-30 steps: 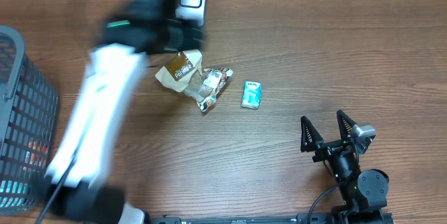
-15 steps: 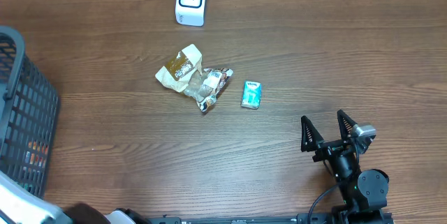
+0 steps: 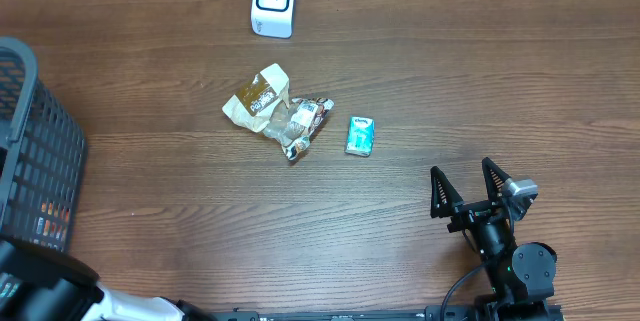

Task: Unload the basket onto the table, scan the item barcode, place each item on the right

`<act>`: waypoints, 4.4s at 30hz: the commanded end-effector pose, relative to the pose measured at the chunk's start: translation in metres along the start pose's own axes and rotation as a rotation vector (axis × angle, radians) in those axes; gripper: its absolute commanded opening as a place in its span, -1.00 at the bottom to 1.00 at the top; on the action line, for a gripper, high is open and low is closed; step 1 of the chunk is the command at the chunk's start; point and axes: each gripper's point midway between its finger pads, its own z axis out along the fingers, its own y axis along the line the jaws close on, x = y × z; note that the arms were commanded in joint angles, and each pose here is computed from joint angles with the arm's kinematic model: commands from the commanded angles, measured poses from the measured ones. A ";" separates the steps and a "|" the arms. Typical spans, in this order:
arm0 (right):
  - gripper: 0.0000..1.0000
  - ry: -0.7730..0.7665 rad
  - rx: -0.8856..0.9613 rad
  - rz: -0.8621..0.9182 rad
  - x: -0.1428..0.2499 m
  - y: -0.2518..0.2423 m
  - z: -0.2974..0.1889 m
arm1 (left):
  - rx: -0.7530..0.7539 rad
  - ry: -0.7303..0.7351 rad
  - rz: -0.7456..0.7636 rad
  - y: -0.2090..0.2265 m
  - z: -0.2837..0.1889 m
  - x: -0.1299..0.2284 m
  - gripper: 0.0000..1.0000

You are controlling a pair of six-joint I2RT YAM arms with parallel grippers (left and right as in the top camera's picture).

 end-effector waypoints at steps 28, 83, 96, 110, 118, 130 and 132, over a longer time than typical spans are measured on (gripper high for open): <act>1.00 -0.008 0.012 0.000 0.001 -0.003 0.000 | -0.147 0.336 -0.004 0.046 0.099 0.029 -0.90; 1.00 -0.008 0.012 0.000 0.001 -0.003 0.000 | 0.133 0.409 1.440 -0.294 0.098 0.466 -0.68; 1.00 -0.008 0.012 0.000 0.001 -0.003 0.000 | 0.301 0.168 1.326 -0.338 -0.003 0.383 0.25; 1.00 -0.008 0.012 0.000 0.001 -0.003 0.000 | 0.330 -0.301 0.814 -0.243 -0.153 0.165 0.99; 1.00 -0.009 0.012 -0.001 0.001 -0.003 0.000 | 0.230 -0.359 0.561 -0.192 -0.138 0.074 0.99; 1.00 -0.008 0.012 0.000 0.001 -0.003 0.000 | 0.274 -0.328 0.448 -0.190 -0.110 0.034 0.99; 1.00 -0.008 0.012 -0.001 0.001 -0.003 0.000 | 0.291 -0.329 0.453 -0.193 -0.111 0.034 0.99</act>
